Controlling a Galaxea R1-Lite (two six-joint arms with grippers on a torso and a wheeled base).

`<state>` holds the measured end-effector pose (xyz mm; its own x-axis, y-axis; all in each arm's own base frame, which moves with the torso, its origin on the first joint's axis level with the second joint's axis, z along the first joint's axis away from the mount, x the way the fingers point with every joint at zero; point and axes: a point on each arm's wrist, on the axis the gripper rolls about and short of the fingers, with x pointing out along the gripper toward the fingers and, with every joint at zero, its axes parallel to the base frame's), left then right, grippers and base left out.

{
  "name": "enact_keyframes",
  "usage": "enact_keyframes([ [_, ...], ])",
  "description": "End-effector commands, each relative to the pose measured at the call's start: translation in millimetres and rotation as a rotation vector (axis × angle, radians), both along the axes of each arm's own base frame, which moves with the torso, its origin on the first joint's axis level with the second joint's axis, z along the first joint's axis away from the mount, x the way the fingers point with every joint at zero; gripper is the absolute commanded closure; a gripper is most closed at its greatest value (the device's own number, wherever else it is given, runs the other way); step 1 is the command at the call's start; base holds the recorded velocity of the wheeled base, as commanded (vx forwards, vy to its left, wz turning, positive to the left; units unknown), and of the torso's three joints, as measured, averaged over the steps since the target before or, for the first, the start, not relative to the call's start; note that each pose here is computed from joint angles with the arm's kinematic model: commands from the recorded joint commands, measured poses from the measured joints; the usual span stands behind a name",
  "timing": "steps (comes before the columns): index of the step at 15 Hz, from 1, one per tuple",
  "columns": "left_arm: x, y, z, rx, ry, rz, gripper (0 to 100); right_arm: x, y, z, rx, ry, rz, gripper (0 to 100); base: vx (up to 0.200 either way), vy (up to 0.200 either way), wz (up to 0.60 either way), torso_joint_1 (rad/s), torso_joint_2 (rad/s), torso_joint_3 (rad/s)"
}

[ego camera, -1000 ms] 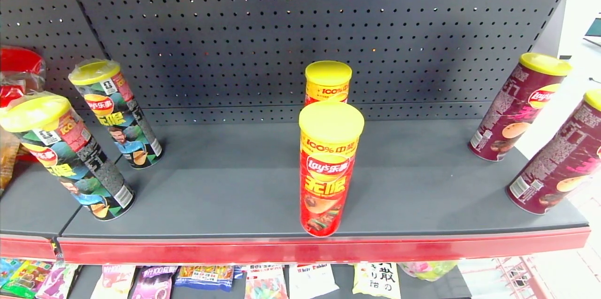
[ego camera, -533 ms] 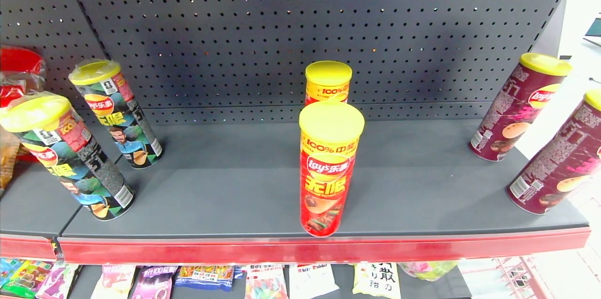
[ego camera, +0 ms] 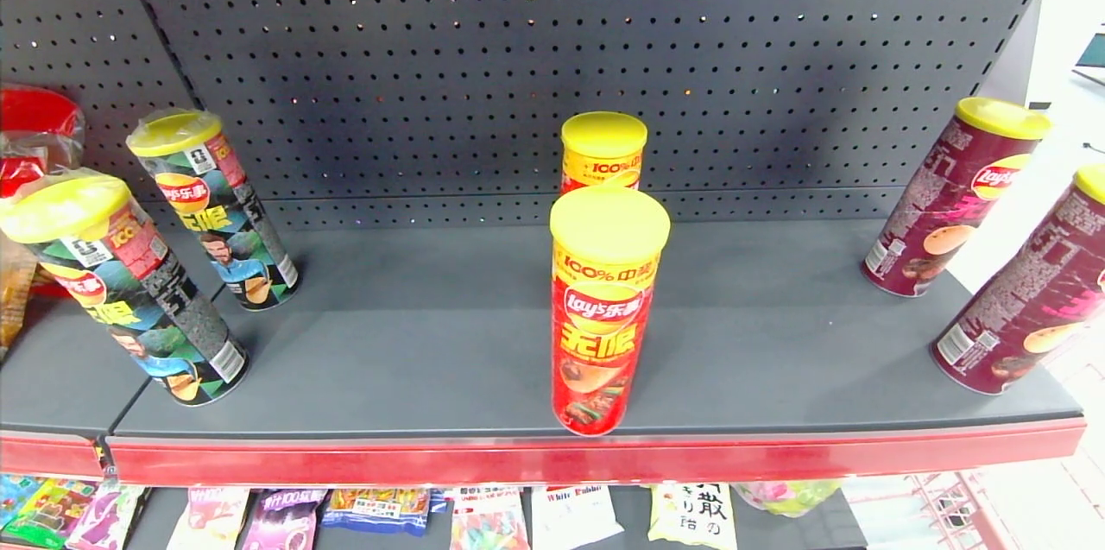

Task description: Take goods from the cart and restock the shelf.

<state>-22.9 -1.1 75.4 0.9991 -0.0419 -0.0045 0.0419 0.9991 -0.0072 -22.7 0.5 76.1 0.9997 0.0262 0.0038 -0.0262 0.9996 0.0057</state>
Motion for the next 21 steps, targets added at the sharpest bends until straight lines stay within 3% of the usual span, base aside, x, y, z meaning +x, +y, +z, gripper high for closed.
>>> enact_keyframes([
  [1,0.0,0.0,-0.1,-0.001,0.0,0.001,0,0.0,0.0,0.1,0.0,-0.001,0.001,0,0.0,0.0,0.0,0.0,0.0,0.0],
  [21,0.0,0.0,-0.1,-0.001,0.0,0.001,0,0.0,-0.1,0.1,0.002,-0.001,-0.005,0,0.0,0.0,0.0,0.0,0.0,0.0],
])
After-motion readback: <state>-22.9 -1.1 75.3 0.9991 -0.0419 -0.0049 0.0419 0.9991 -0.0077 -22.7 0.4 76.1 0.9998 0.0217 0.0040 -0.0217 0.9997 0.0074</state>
